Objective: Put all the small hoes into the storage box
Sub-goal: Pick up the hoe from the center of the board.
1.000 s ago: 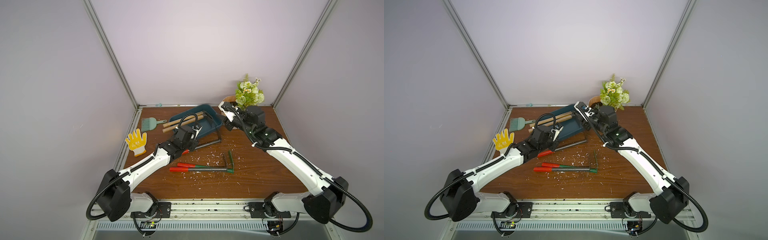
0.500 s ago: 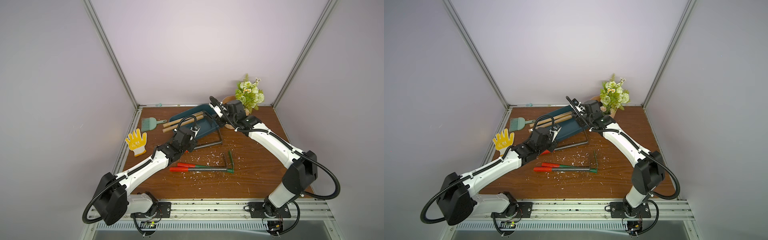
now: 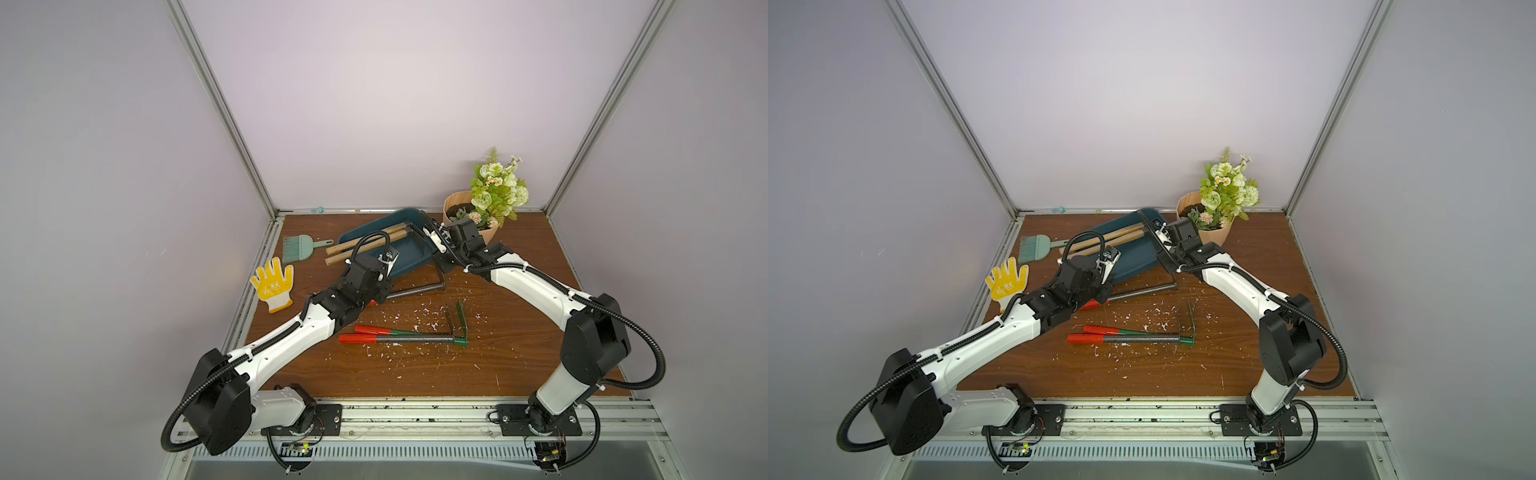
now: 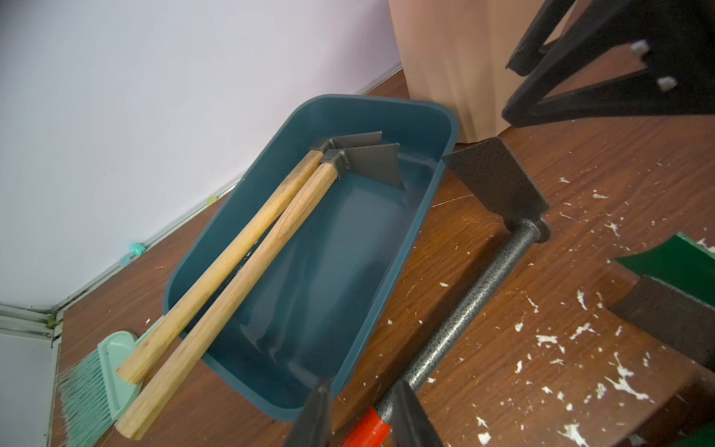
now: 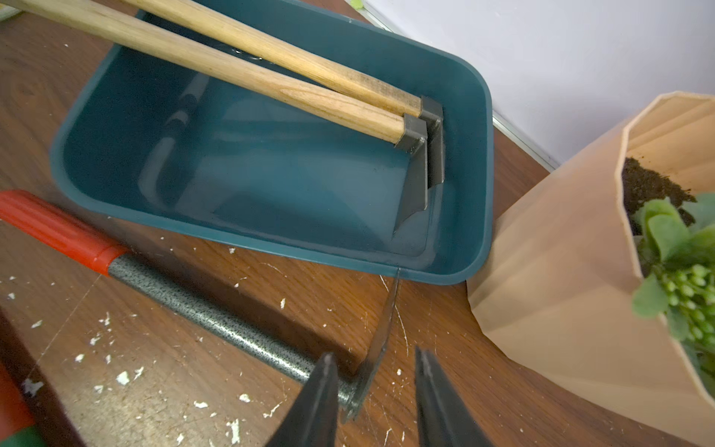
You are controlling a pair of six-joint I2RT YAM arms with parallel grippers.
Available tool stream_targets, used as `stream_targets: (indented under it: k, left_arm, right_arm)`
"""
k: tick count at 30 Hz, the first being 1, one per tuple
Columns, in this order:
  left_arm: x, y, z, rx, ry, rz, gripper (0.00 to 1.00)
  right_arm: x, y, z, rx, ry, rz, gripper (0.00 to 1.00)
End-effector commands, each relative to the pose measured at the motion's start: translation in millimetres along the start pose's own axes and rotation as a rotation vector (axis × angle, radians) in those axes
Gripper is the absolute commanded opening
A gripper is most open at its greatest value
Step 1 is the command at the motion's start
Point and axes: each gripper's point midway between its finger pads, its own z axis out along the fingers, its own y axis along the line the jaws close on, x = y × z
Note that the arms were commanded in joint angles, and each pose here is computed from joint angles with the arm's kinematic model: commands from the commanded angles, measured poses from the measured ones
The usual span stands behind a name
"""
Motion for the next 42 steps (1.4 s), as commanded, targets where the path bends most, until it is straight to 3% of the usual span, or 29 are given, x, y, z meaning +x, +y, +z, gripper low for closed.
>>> stream_targets:
  k: [1, 8, 25, 28, 36, 42]
  left_arm:
    - [-7, 7, -7, -0.013, -0.034, -0.026, 0.30]
    - [-6, 7, -5, -0.012, -0.031, -0.027, 0.32]
    - [-8, 9, -11, -0.020, -0.044, -0.035, 0.49]
    - [-8, 10, -11, -0.021, -0.047, -0.038, 0.50]
    - [-7, 9, -10, -0.021, -0.047, -0.039, 0.50]
    - [-8, 7, -10, -0.004, -0.054, -0.039, 0.50]
  right_arm:
    - [-4, -9, 3, 0.030, -0.021, 0.041, 0.38]
    - [14, -9, 18, 0.033, 0.012, 0.049, 0.39]
    - [32, -14, 57, 0.017, 0.046, 0.086, 0.39]
    - [31, -13, 59, 0.009, 0.043, 0.095, 0.34]
    - [20, -14, 51, 0.004, 0.021, 0.111, 0.01]
    - [7, -20, 25, 0.023, -0.011, 0.096, 0.00]
